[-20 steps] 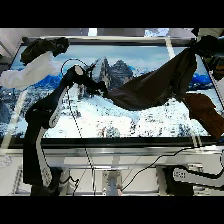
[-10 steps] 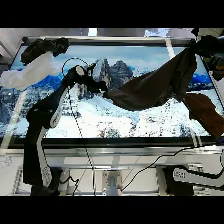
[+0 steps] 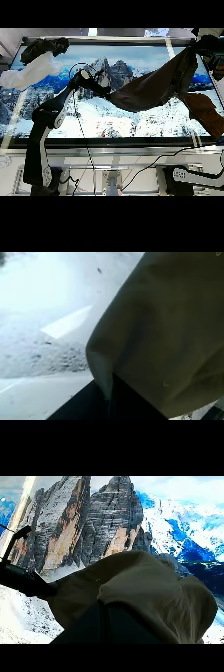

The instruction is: Fold the shirts.

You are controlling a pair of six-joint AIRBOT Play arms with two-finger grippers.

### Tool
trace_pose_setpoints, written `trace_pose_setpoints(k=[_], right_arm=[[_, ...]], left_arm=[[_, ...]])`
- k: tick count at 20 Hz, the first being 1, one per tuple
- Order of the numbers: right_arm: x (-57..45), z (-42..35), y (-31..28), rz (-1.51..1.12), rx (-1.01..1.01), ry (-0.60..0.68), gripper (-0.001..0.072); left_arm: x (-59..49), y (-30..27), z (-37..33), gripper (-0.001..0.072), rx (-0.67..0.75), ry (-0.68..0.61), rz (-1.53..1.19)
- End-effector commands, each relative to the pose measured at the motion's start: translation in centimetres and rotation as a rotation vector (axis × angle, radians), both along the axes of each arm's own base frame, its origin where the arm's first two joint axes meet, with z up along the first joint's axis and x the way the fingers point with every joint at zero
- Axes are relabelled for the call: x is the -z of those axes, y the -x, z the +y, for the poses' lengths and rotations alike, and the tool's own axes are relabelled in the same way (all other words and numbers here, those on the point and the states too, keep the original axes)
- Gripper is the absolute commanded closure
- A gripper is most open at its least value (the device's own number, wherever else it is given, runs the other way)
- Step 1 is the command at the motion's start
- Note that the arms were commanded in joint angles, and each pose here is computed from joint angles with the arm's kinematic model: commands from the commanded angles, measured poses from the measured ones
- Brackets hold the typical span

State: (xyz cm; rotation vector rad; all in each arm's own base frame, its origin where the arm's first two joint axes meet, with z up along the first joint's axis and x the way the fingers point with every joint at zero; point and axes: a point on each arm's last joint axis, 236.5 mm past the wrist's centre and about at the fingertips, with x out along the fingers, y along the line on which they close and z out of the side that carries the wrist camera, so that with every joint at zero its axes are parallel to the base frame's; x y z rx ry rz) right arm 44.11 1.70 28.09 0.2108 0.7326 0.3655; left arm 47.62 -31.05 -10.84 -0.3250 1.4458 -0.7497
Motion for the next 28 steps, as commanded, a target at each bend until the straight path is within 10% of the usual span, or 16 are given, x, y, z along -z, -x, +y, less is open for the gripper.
trace_pose_setpoints(k=[1,9,19,28], right_arm=[[0.0,0.0,-0.1,-0.003,0.0,-0.001,0.0686],[3.2,-0.6,-1.4,0.042,0.037,-0.03,0.0686],[1.0,-6.8,-5.3,-0.167,0.219,0.169,0.0687],[-2.0,-1.6,3.9,-0.115,0.012,0.289,0.0688]], left_arm=[[-2.2,-0.3,-1.9,0.0693,-0.005,0.113,-0.012],[-21.3,-6.1,-0.8,0.0696,-0.06,0.325,-0.459],[-49.8,-1.6,27.5,0.0697,-0.508,-0.178,-1.167],[-52.8,12.4,28.2,0.0697,-0.416,-0.34,-1.118]])
